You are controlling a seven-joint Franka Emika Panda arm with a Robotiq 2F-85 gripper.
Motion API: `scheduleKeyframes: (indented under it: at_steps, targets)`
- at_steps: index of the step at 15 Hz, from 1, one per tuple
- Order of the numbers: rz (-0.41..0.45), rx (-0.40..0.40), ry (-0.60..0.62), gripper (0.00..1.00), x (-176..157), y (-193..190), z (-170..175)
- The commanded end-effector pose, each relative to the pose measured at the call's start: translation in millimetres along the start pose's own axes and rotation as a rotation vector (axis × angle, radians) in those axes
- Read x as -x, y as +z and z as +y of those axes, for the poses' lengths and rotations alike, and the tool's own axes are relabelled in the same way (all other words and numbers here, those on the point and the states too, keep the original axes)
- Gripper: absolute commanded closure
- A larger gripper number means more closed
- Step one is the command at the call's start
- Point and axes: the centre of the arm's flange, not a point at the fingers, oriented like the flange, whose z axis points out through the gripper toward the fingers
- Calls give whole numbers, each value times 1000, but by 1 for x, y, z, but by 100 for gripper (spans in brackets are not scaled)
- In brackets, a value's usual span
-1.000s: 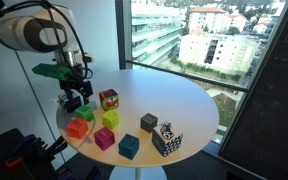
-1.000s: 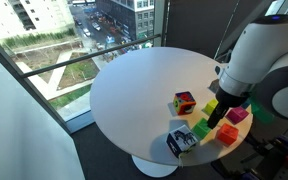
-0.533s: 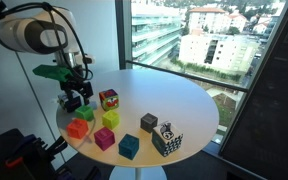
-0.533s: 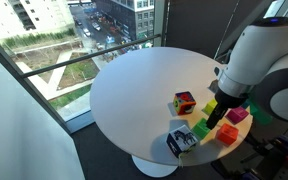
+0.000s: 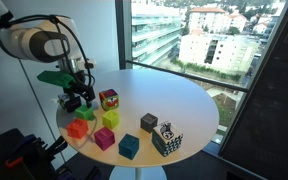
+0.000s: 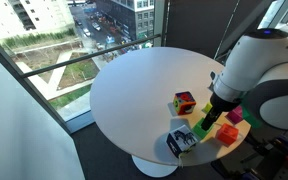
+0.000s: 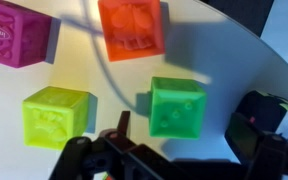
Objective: Pick up the green block and put it on the lime green block
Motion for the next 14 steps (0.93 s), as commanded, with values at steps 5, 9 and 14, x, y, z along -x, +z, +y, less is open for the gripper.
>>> scheduleKeyframes:
  at_steps: [5, 9, 14]
  targets:
    - [26, 2, 3, 0, -13, 22, -7]
    - [45, 0, -2, 0, -18, 33, -11]
    - [45, 13, 7, 25, -22, 46, -10]
